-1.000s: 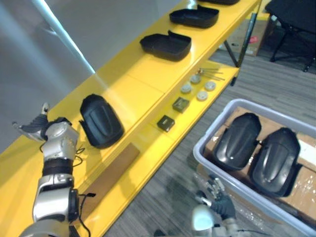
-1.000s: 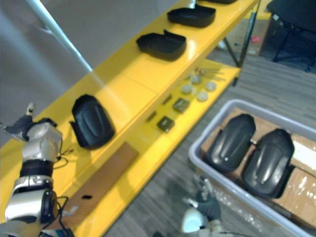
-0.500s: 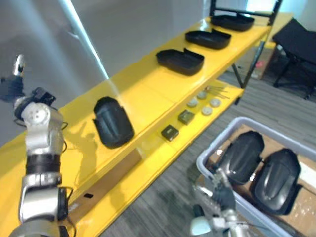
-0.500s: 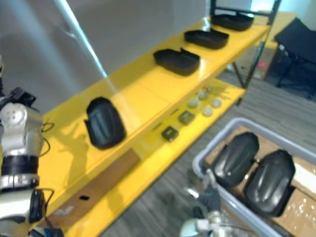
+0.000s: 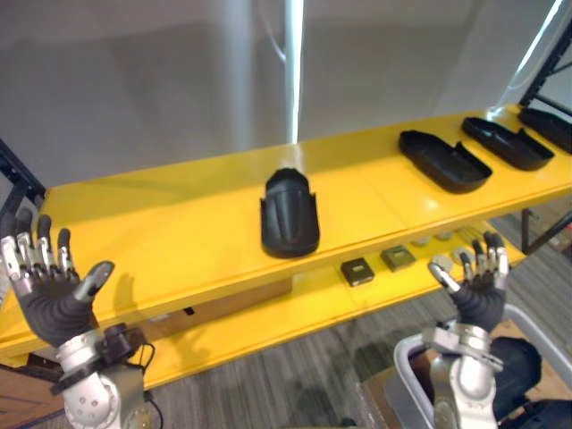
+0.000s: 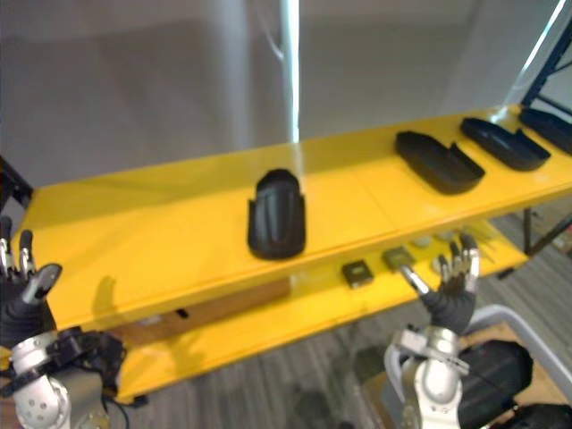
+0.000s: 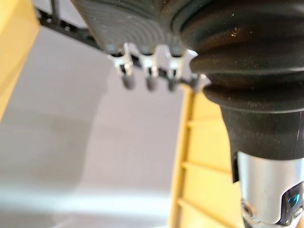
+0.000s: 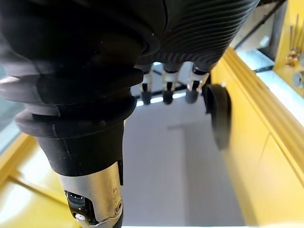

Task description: Walk over and take plastic housings, then place them on the shelf

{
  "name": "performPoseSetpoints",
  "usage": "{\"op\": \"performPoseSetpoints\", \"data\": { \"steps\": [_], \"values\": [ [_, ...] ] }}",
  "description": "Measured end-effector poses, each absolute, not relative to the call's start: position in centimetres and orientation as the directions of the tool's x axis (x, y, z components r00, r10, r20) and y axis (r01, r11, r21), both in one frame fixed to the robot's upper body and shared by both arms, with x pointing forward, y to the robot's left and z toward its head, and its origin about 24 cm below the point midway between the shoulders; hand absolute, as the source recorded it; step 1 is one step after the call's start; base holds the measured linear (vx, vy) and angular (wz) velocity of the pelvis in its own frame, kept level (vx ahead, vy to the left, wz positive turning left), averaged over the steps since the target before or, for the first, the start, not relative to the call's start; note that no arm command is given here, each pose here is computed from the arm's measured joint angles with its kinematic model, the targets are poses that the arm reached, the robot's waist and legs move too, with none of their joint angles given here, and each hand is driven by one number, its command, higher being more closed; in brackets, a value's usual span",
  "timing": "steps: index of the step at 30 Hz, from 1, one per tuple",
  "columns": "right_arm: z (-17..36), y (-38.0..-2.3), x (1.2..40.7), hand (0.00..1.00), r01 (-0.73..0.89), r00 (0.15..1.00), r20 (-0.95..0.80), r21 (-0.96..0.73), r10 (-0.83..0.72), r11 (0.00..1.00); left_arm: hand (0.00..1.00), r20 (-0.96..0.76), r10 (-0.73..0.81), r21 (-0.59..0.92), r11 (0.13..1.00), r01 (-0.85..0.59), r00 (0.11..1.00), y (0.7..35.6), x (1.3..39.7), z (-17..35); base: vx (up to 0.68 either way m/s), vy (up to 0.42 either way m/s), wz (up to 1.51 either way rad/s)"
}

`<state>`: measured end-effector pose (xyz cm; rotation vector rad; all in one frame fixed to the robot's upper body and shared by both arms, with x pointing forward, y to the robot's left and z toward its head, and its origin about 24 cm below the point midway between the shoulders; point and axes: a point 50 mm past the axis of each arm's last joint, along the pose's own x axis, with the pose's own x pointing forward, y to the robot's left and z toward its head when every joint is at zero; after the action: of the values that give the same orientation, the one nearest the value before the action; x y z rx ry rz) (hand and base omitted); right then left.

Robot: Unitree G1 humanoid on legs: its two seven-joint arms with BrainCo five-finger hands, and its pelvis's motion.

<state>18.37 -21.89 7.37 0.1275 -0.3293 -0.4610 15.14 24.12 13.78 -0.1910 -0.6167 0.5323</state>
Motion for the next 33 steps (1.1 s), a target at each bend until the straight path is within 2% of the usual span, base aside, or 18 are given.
{"op": "performPoseSetpoints", "data": {
  "steps": [4,7,8,9,10,12,13,14,15,18,20,23,25,27,28,29,30,33],
  "values": [
    [6.5,-21.8,18.3,0.0,0.403,0.857,0.235,0.252,-0.459,0.88,0.0,0.42,0.564,-0.358,0.823,-0.442,0.711,23.4,16.0,12.1,0.0,0.0,-0.01],
    [5.6,-21.3,17.6,0.0,0.372,0.874,0.203,0.304,-0.441,0.877,0.0,0.28,0.696,-0.367,0.714,-0.596,0.661,24.0,16.6,9.4,0.0,0.0,-0.11],
    [5.5,-21.0,17.3,0.0,0.345,0.882,0.21,0.324,-0.422,0.881,0.0,0.179,0.771,-0.317,0.634,-0.705,0.612,24.6,16.5,7.1,0.0,0.0,-0.11],
    [5.5,-20.8,17.2,0.0,0.331,0.885,0.216,0.327,-0.411,0.885,0.0,0.133,0.802,-0.29,0.594,-0.751,0.583,24.8,16.3,6.1,0.0,0.0,-0.12],
    [5.6,-20.5,17.1,0.0,0.307,0.889,0.235,0.329,-0.392,0.893,0.0,0.067,0.847,-0.241,0.526,-0.815,0.527,25.1,15.9,4.7,0.0,0.0,-0.07],
    [6.2,-19.5,17.2,0.0,0.24,0.895,0.296,0.312,-0.334,0.919,0.0,-0.053,0.934,-0.108,0.348,-0.931,0.354,26.0,14.2,1.6,0.0,0.0,-0.02],
    [6.4,-19.2,17.3,0.0,0.224,0.894,0.317,0.296,-0.317,0.928,0.0,-0.056,0.952,-0.065,0.299,-0.952,0.302,26.2,13.6,1.1,0.0,0.0,0.04],
    [7.3,-18.4,17.6,0.0,0.188,0.888,0.365,0.264,-0.278,0.946,0.0,-0.025,0.977,0.028,0.211,-0.977,0.21,26.7,12.7,0.4,0.0,0.0,0.04],
    [8.4,-17.8,17.8,0.0,0.16,0.87,0.425,0.236,-0.25,0.959,0.0,0.016,0.99,0.105,0.137,-0.985,0.14,26.9,11.9,-0.1,0.0,0.0,0.05],
    [10.8,-16.5,18.7,0.0,0.087,0.824,0.539,0.177,-0.171,0.98,0.0,0.026,0.999,0.182,-0.025,-0.983,-0.021,27.4,10.3,-1.4,0.02,0.021,0.12],
    [12.6,-15.8,19.7,0.0,0.027,0.776,0.622,0.135,-0.105,0.991,0.0,0.021,0.98,0.279,-0.196,-0.94,-0.198,28.1,8.2,-3.2,0.02,0.022,0.07],
    [13.5,-15.5,20.2,0.0,-0.001,0.753,0.654,0.107,-0.07,0.994,0.0,0.032,0.952,0.374,-0.295,-0.879,-0.306,28.2,6.1,-4.7,0.01,0.006,0.23],
    [13.9,-14.8,20.8,0.0,-0.079,0.756,0.655,0.089,0.001,0.993,0.0,0.012,0.943,0.458,-0.301,-0.836,-0.333,28.3,4.7,-5.9,0.02,0.013,0.19],
    [14.1,-14.4,21.1,0.0,-0.131,0.756,0.653,0.082,0.046,0.988,0.0,-0.029,0.947,0.506,-0.263,-0.821,-0.321,28.1,4.1,-6.8,0.02,0.006,0.14],
    [14.1,-14.0,21.3,0.0,-0.169,0.761,0.643,0.074,0.083,0.983,0.0,-0.098,0.951,0.529,-0.199,-0.825,-0.292,27.9,3.8,-7.7,0.01,0.013,0.13],
    [14.0,-13.5,21.7,0.0,-0.229,0.775,0.616,0.063,0.143,0.971,0.0,-0.243,0.942,0.544,-0.065,-0.837,-0.231,27.4,3.3,-9.3,0.01,0.016,0.08],
    [14.0,-13.2,21.9,0.0,-0.258,0.779,0.604,0.064,0.169,0.964,0.0,-0.301,0.931,0.54,-0.012,-0.841,-0.207,27.2,3.0,-9.9,0.01,0.023,0.04],
    [13.2,-11.7,22.0,0.0,-0.373,0.793,0.542,0.071,0.278,0.925,0.0,-0.561,0.828,0.451,0.3,-0.841,-0.006,25.4,2.8,-12.5,0.0,0.0,0.0]
  ]
}}
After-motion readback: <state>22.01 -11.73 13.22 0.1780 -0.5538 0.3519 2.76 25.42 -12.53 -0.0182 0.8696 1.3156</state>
